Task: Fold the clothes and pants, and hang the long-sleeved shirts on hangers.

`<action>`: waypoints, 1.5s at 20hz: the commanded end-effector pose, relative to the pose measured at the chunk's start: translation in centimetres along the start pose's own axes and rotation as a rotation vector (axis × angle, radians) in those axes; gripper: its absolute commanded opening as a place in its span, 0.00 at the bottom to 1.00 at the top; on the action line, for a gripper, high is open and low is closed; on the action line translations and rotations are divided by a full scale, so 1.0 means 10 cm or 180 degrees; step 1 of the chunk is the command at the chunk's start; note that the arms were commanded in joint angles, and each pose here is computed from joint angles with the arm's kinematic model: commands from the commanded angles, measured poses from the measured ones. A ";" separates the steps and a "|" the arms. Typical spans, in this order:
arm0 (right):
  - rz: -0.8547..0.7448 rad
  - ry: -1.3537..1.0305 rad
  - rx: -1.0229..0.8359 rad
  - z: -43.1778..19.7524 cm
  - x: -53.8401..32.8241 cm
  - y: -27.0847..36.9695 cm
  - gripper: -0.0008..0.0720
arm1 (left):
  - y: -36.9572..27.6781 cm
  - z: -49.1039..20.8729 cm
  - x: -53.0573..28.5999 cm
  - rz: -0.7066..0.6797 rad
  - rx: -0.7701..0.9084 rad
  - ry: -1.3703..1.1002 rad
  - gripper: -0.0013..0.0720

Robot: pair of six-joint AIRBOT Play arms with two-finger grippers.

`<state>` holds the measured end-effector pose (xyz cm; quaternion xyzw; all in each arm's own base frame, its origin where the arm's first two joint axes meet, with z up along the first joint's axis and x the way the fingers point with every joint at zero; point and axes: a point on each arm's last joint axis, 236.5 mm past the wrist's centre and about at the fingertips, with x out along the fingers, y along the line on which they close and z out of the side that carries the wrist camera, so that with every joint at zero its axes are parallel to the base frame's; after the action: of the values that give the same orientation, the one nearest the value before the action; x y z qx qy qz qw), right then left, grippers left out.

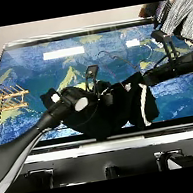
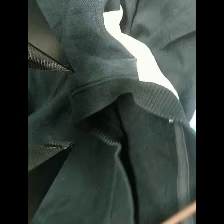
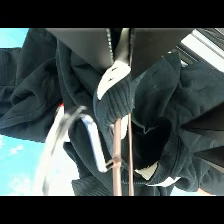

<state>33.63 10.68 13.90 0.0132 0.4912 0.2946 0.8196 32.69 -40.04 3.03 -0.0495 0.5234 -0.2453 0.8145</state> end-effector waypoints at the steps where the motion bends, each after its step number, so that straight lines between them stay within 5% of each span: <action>1: 0.0010 0.0019 0.0005 -0.01 0.00 0.01 0.09 | 0.07 0.08 0.16 0.0415 -0.0058 0.0002 0.69; 9: 0.0012 0.0024 0.0005 -0.02 0.00 0.01 0.09 | 0.30 -0.11 0.48 0.0827 -0.0146 0.0428 0.69; 10: 0.0015 0.0029 0.0005 -0.02 0.00 0.01 0.09 | 0.32 -0.11 0.50 0.0836 -0.0157 0.0437 0.60; 11: 0.0018 0.0037 0.0005 -0.03 0.00 0.01 0.09 | 0.34 -0.09 0.49 0.0839 -0.0171 0.0432 0.41; 12: 0.0025 0.0050 0.0005 -0.04 0.00 0.02 0.09 | 0.37 -0.07 0.48 0.0838 -0.0185 0.0428 0.08; 13: 0.0034 0.0068 0.0005 -0.05 0.00 0.03 0.09 | 0.39 -0.04 0.47 0.0840 -0.0197 0.0423 0.06; 20: 0.0152 0.0333 -0.0031 -0.26 -0.04 0.13 0.09 | 0.43 0.27 0.10 0.0188 -0.0276 0.0733 0.06; 30: 0.0258 0.0529 -0.0253 -0.51 -0.28 0.37 0.09 | 0.82 0.72 -0.09 0.0076 -0.0219 0.0499 0.06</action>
<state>28.02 10.99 14.42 -0.0151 0.5371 0.3369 0.7732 40.80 -34.30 3.82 -0.0489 0.5991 -0.2083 0.7716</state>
